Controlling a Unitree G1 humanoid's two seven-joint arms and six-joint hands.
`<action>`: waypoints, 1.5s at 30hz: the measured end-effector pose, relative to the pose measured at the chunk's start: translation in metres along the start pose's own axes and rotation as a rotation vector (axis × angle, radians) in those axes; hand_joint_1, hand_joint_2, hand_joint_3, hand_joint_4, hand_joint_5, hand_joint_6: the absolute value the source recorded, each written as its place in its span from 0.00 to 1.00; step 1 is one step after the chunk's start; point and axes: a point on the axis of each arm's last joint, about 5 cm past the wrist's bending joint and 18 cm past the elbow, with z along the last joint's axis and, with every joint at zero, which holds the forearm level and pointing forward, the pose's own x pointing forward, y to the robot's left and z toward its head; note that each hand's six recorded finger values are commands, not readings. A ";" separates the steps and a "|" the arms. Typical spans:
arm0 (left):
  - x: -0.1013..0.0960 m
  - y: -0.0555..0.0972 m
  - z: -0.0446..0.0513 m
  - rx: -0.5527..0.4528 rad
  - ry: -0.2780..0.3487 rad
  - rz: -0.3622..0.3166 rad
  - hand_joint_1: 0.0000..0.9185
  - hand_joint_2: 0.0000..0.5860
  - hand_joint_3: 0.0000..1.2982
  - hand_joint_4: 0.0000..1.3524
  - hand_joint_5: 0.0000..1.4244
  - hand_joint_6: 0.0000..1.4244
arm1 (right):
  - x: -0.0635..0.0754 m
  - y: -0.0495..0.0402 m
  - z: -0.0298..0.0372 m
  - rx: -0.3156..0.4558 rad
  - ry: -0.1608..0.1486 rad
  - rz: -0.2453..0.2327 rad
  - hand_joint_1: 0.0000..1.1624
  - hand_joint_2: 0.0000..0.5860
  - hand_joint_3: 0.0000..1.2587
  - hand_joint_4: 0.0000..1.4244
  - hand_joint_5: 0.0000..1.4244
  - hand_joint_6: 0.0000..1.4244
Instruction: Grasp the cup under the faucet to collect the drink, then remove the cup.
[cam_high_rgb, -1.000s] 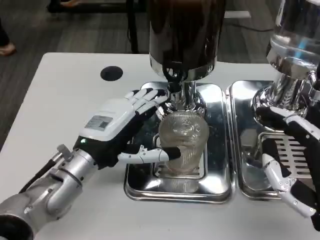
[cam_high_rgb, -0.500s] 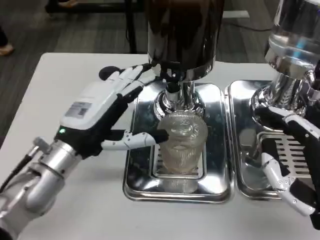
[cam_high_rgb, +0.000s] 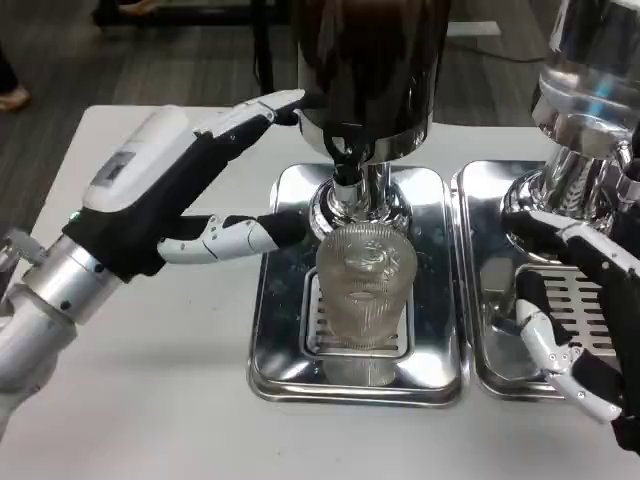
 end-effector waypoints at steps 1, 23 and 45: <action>0.000 0.001 0.0004 -0.011 -0.005 -0.005 0.00 0.15 0.16 0.15 0.18 0.17 | 0.000 0.0001 -0.0001 0.000 0.000 0.000 0.40 0.84 0.28 0.23 0.25 0.27; 0.015 0.026 0.0067 -0.074 -0.070 -0.126 0.00 0.13 0.23 0.21 0.21 0.19 | 0.001 0.0051 -0.0024 0.024 0.002 0.004 0.40 0.84 0.28 0.24 0.25 0.27; 0.014 0.033 0.0175 -0.118 -0.112 -0.172 0.00 0.13 0.25 0.25 0.25 0.19 | 0.006 0.0051 -0.0058 0.046 -0.001 -0.002 0.40 0.84 0.28 0.24 0.25 0.27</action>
